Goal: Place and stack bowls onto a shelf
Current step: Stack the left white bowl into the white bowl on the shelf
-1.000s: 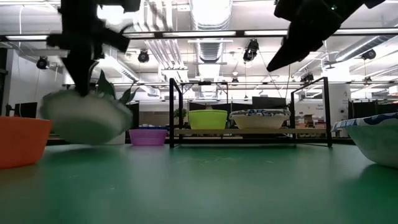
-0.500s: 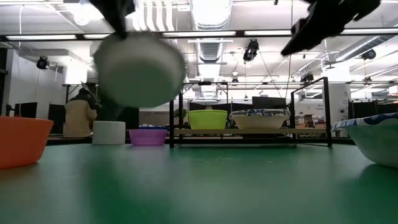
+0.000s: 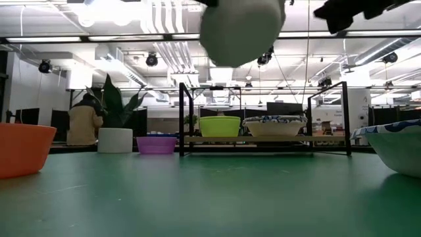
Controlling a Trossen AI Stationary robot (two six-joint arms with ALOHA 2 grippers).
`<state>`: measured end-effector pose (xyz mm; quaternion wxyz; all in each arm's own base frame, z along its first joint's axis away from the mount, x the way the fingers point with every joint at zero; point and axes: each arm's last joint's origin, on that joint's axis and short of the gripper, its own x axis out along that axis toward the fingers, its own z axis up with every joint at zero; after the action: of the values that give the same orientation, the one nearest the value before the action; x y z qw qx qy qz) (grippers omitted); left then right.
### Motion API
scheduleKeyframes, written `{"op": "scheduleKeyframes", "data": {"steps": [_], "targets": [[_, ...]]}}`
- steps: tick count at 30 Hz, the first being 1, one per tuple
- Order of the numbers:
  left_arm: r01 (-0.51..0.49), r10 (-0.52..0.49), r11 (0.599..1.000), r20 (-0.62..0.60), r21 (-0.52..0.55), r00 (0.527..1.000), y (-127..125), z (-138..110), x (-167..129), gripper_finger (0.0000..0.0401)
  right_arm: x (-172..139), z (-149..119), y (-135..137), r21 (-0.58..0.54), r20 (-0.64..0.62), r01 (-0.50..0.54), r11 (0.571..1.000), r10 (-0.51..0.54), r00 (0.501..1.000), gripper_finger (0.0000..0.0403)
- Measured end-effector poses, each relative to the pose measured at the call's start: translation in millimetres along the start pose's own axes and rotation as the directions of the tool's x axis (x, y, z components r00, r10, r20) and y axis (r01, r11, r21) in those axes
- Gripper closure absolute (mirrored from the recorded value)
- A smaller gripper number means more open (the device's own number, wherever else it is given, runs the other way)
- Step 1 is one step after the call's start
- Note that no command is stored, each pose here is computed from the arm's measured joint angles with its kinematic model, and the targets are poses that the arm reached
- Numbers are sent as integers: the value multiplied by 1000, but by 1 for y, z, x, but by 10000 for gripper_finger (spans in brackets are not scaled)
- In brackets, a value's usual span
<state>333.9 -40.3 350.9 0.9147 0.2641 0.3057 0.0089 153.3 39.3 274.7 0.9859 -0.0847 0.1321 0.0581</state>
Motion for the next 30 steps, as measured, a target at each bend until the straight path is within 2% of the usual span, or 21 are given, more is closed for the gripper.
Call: {"op": "scheduleKeyframes", "data": {"steps": [9, 15, 26, 30], "targets": [[-158, 173, 974, -83, 163, 981, 31, -24, 77, 401, -21, -2, 2, -60, 173, -147, 987, 155, 973, 284], [-251, 270, 957, -139, 143, 953, 61, -44, 112, 401, -27, -4, 1, -72, 205, -152, 986, 164, 965, 286], [-278, 311, 944, -197, 176, 930, 88, -58, 159, 401, -26, -4, 1, -80, 201, -151, 985, 165, 966, 285], [-293, 324, 941, -210, 167, 922, 98, -62, 169, 401, -26, -4, 1, -79, 201, -151, 985, 164, 966, 286]]}}
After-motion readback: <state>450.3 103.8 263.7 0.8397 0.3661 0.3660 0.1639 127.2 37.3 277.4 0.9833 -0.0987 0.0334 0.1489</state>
